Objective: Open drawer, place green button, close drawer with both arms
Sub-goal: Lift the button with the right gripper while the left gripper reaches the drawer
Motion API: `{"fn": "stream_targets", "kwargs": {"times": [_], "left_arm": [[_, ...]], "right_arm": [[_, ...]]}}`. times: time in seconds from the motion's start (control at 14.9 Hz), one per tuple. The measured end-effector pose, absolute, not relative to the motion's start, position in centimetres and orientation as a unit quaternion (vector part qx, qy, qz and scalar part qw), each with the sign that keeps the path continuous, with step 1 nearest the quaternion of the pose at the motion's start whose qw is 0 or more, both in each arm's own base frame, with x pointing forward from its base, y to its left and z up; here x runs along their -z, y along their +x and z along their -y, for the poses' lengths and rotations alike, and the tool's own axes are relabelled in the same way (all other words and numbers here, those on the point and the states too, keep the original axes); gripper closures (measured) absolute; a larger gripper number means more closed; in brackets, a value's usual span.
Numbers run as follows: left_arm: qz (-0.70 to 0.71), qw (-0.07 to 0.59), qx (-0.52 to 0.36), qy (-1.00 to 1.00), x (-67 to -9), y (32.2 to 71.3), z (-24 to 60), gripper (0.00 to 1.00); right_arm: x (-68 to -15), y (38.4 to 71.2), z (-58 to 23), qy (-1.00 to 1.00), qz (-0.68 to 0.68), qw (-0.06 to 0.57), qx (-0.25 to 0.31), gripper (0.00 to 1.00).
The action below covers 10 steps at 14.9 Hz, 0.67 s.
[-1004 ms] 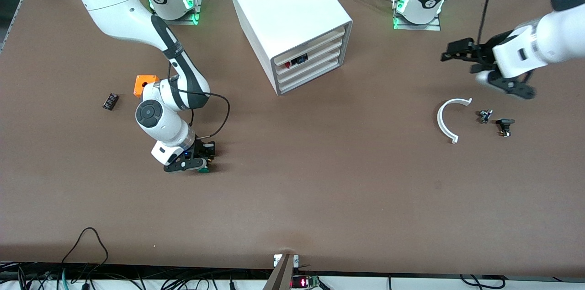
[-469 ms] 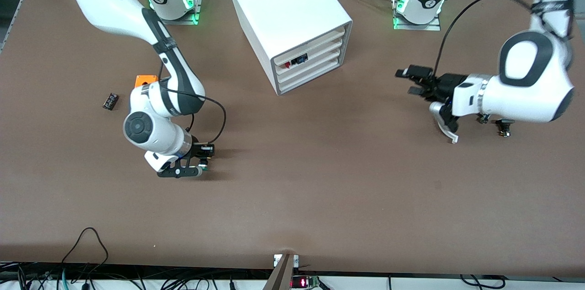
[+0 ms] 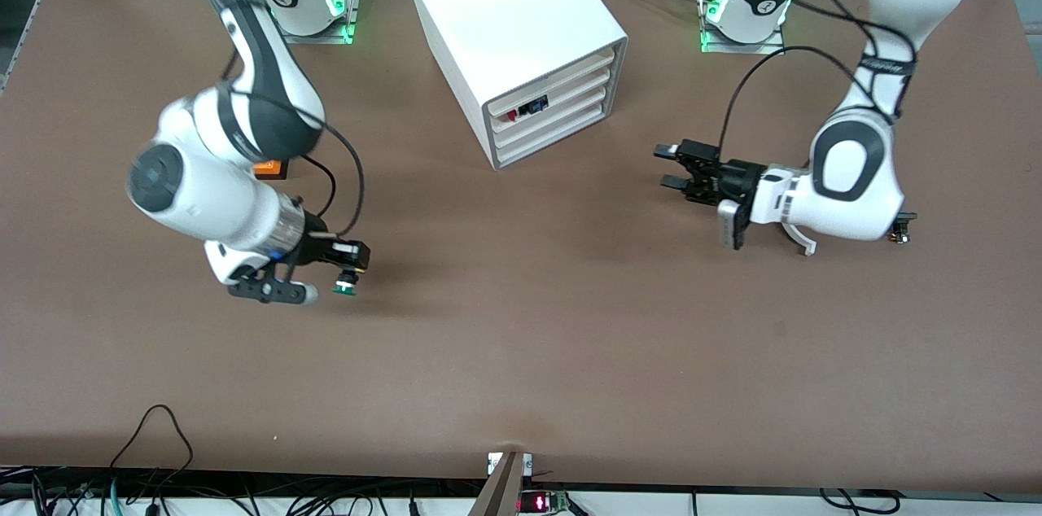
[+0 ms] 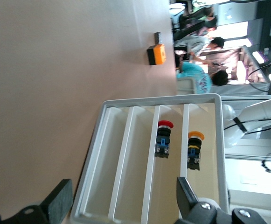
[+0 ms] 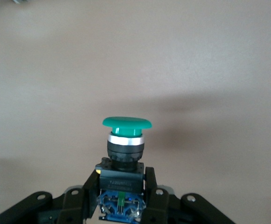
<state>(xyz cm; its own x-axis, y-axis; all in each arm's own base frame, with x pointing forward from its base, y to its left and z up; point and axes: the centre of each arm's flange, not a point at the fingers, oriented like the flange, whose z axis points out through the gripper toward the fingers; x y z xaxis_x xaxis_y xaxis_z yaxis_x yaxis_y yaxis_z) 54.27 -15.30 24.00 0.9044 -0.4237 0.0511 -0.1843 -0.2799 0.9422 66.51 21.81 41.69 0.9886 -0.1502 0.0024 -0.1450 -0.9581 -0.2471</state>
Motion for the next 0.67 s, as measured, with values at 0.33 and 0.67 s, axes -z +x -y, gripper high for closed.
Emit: {"fn": "stream_targets", "kwargs": {"times": [0.33,0.67], "left_arm": [[0.168,0.61,0.111,0.767,-18.5,48.1,22.4,0.2],[0.18,0.614,0.126,0.758,-16.0,45.4,23.7,0.3]], "right_arm": [[-46.3,65.4,-21.8,-0.989,-0.068,0.129,0.019,0.59],[-50.3,64.6,-23.6,-0.992,-0.064,0.107,0.024,0.59]]}}
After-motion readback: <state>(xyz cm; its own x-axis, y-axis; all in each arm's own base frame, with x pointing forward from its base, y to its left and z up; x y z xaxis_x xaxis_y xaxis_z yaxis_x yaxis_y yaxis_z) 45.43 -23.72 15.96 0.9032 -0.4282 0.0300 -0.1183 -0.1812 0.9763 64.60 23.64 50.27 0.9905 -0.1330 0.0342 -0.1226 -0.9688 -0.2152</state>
